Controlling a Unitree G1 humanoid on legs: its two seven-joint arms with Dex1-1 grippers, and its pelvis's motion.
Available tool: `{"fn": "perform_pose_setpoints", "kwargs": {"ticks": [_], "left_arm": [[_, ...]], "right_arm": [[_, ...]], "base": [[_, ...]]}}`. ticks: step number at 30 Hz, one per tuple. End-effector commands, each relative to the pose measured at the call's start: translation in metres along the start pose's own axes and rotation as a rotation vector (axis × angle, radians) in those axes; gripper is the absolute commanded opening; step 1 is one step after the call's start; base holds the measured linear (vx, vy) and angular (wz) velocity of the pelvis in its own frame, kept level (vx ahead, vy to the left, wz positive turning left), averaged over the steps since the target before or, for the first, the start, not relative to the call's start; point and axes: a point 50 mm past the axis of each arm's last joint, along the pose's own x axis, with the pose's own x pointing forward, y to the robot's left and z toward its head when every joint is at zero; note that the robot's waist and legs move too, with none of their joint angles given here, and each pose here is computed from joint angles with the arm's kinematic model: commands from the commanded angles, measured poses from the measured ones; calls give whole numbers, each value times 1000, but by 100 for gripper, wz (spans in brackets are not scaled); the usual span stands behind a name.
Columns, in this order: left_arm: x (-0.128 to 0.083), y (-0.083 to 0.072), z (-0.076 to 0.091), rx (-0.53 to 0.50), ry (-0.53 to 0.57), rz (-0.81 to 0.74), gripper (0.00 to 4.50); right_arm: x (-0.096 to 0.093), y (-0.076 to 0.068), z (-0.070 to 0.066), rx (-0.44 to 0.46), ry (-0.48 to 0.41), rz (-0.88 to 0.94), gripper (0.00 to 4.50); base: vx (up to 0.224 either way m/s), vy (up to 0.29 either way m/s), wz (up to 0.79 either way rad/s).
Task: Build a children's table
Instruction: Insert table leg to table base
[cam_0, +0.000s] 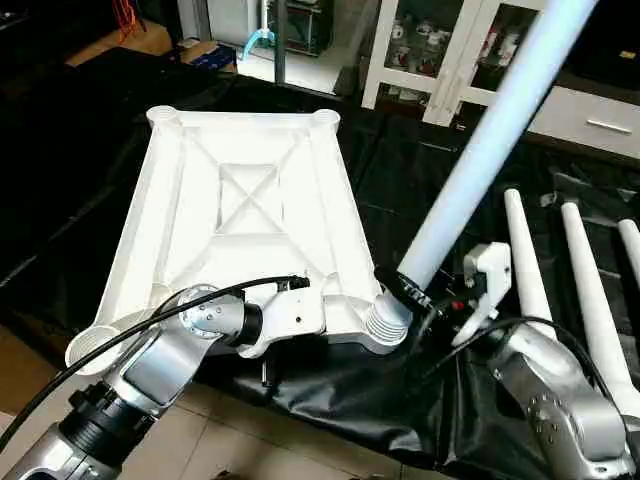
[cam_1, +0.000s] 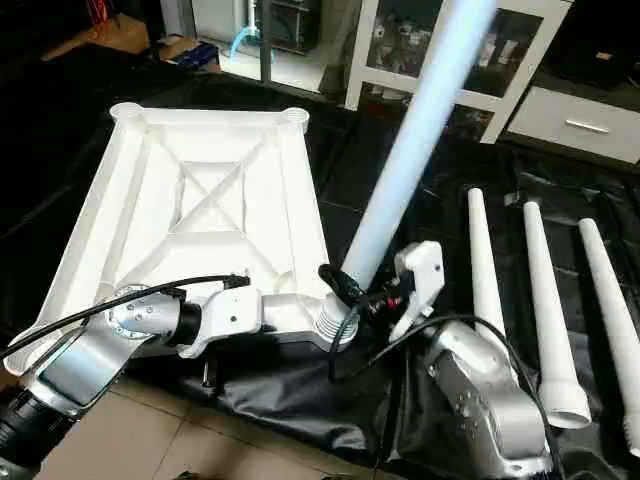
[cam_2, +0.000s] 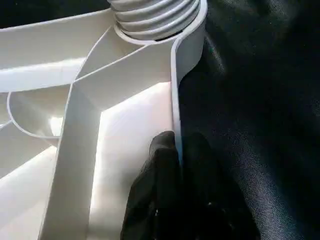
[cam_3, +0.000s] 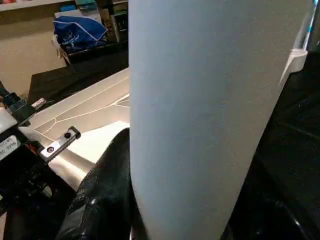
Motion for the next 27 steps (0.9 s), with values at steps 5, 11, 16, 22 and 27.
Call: {"fn": "perform_pose_setpoints", "kwargs": {"ticks": [5, 11, 16, 22, 27], "left_arm": [[1, -6, -20, -59, 59, -16, 1], [1, -6, -21, -58, 60, -15, 1], [1, -6, -21, -56, 64, -17, 1], [1, -6, -21, -52, 64, -18, 1], [1, -6, -22, -50, 66, -19, 1]], "right_arm": [[-28, -18, -20, -92, 132, -132, 186], [-32, -13, -27, -81, 180, -91, 186], [-28, -11, -41, -86, 337, -67, 186], [-12, -13, -39, -98, 403, -40, 186], [-8, -14, -37, -111, 428, -8, 186]], "base": [[0, 0, 0], [0, 0, 0], [0, 0, 0], [0, 0, 0], [0, 0, 0]]}}
